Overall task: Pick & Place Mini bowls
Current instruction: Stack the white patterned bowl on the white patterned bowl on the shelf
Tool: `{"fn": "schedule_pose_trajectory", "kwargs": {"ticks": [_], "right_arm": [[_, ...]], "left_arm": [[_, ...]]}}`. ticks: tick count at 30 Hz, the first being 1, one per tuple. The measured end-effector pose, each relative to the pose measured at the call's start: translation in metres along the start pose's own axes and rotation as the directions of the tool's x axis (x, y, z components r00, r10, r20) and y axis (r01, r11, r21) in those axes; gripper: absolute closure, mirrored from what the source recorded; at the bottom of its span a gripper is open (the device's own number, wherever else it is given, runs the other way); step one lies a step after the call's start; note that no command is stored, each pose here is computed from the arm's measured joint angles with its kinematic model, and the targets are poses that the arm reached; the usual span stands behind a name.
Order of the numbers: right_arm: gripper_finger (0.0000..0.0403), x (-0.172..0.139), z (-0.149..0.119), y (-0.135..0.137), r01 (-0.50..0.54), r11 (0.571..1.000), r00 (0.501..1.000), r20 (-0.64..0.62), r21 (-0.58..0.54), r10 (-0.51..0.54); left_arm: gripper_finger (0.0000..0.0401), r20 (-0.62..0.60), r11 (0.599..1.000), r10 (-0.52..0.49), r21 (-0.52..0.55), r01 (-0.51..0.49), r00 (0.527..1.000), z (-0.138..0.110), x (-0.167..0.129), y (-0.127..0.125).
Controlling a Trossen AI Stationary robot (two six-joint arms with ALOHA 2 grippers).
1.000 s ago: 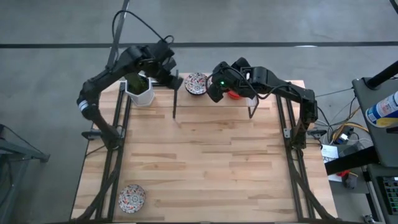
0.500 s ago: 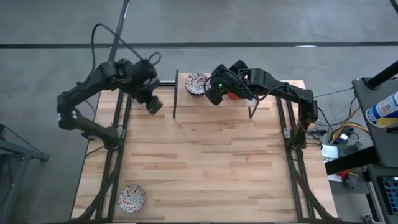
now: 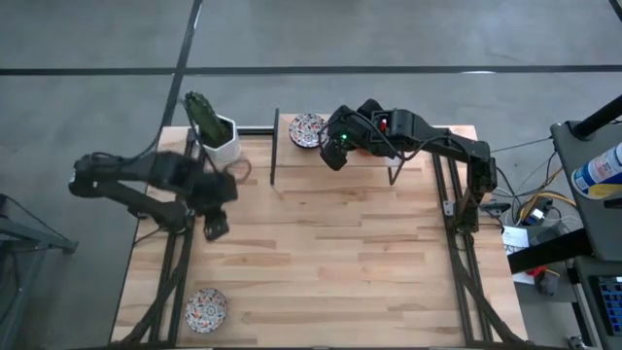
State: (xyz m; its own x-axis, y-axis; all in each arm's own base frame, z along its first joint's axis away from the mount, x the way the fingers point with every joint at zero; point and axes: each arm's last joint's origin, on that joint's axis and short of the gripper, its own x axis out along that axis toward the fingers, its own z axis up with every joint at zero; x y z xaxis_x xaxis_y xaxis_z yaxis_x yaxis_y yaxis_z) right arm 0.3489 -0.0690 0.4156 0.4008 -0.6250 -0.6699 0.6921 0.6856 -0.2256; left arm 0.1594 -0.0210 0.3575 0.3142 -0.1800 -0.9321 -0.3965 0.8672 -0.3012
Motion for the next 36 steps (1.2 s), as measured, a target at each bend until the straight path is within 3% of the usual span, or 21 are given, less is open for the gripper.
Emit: {"fn": "schedule_pose_trajectory", "kwargs": {"ticks": [6,14,23,28,36], "right_arm": [[0.0062,-0.001,-0.001,0.003,-0.054,0.999,0.998,-0.018,-0.004,0.054],[0.0068,-0.002,-0.002,0.004,-0.078,0.997,0.997,-0.025,-0.004,0.078],[0.0065,-0.002,-0.002,0.005,-0.080,0.997,0.997,-0.025,-0.002,0.079],[0.0067,-0.002,-0.002,0.005,-0.080,0.997,0.996,-0.025,-0.003,0.080],[0.0067,-0.003,-0.002,0.006,-0.081,0.997,0.996,-0.025,-0.004,0.081]], "left_arm": [[0.0293,-0.125,0.998,-0.020,0.050,0.026,0.992,-0.025,0.029,-0.019],[0.0293,-0.253,0.983,-0.118,0.107,0.149,0.960,-0.057,0.057,-0.053],[0.0293,-0.282,0.955,-0.213,0.144,0.260,0.936,-0.087,0.088,-0.081],[0.0293,-0.314,0.965,-0.190,0.114,0.236,0.930,-0.100,0.116,-0.082],[0.0293,-0.338,0.976,-0.116,0.136,0.171,0.934,-0.108,0.132,-0.073]]}}
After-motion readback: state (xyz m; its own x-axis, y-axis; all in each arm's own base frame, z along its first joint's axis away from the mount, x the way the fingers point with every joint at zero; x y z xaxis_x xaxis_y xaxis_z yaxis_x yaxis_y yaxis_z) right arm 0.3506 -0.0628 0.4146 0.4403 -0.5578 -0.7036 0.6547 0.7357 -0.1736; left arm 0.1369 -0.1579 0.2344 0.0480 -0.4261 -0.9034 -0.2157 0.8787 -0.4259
